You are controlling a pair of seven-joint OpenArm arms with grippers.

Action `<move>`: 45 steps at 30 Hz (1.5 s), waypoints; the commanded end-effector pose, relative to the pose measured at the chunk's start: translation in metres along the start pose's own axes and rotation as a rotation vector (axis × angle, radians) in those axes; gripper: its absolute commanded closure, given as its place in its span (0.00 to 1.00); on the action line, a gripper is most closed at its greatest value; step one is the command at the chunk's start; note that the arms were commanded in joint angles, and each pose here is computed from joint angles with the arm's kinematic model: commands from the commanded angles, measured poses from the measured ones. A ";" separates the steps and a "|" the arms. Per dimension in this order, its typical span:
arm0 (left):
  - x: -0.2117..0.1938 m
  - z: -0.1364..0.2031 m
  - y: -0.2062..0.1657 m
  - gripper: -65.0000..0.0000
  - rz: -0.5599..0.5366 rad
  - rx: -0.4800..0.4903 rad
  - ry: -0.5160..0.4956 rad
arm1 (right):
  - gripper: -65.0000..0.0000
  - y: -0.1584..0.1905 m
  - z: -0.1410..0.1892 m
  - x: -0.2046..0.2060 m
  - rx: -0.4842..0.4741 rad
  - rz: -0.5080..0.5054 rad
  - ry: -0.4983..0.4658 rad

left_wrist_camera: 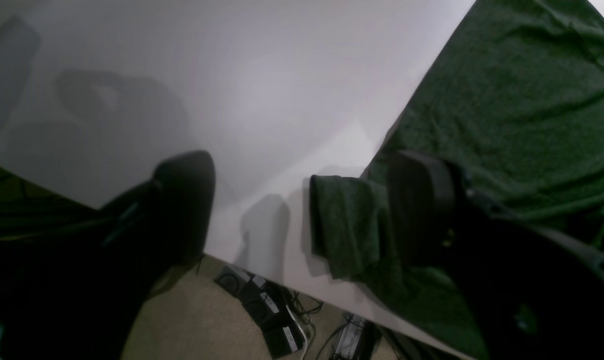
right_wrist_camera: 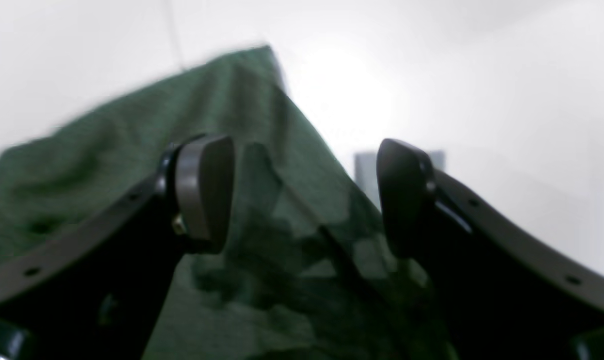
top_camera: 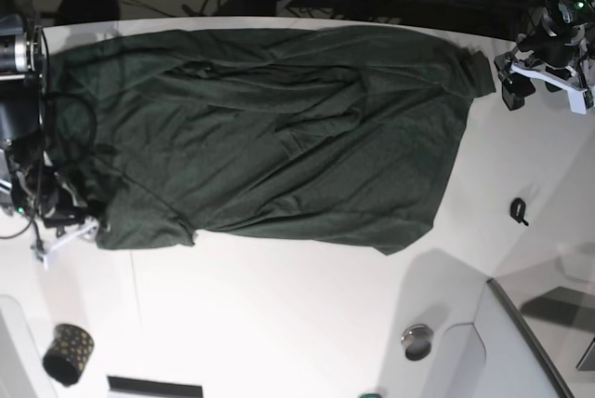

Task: Layout the t-shirt on the table in an organized manner, then fold the t-shirt properly
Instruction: 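Hold the hem corner at the shirt's side with the right gripper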

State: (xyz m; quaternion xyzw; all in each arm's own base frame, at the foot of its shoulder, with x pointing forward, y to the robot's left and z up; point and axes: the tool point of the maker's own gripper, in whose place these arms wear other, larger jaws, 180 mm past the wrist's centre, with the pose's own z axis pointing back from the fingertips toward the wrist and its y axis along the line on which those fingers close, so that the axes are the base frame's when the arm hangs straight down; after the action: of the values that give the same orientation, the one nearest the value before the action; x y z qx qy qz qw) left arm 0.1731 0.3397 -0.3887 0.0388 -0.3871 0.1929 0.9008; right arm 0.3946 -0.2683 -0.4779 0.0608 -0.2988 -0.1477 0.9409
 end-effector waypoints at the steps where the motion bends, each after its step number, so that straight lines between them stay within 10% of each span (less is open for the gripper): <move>1: 0.014 0.003 0.004 0.21 -0.015 0.008 -0.042 | 0.36 0.001 0.004 0.027 0.009 0.002 -0.069; 8: 0.014 0.003 0.002 0.21 -0.016 0.003 -0.043 | 0.39 -0.005 -0.001 0.020 -0.007 -0.019 -0.085; 13: 0.014 0.003 0.004 0.21 -0.015 0.008 -0.042 | 0.85 -0.003 0.000 0.021 0.000 -0.015 -0.088; 18: 0.013 0.003 0.002 0.21 -0.016 0.006 -0.041 | 0.95 0.024 0.002 0.019 0.155 0.045 -0.085; 40: 0.011 0.002 0.002 0.21 -0.014 0.004 -0.034 | 0.97 0.082 0.064 -0.048 0.326 0.290 -0.101; 45: 0.011 0.002 0.002 0.21 -0.014 0.004 -0.034 | 0.89 0.067 0.071 -0.014 0.262 0.182 -0.196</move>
State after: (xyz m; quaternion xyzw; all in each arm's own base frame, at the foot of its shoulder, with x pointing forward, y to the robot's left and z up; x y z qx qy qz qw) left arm 0.1731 0.3402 -0.3890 0.0413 -0.3855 0.1899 0.9020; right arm 0.3396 -0.1883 -0.4359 0.1535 -0.3748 -0.0273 0.9139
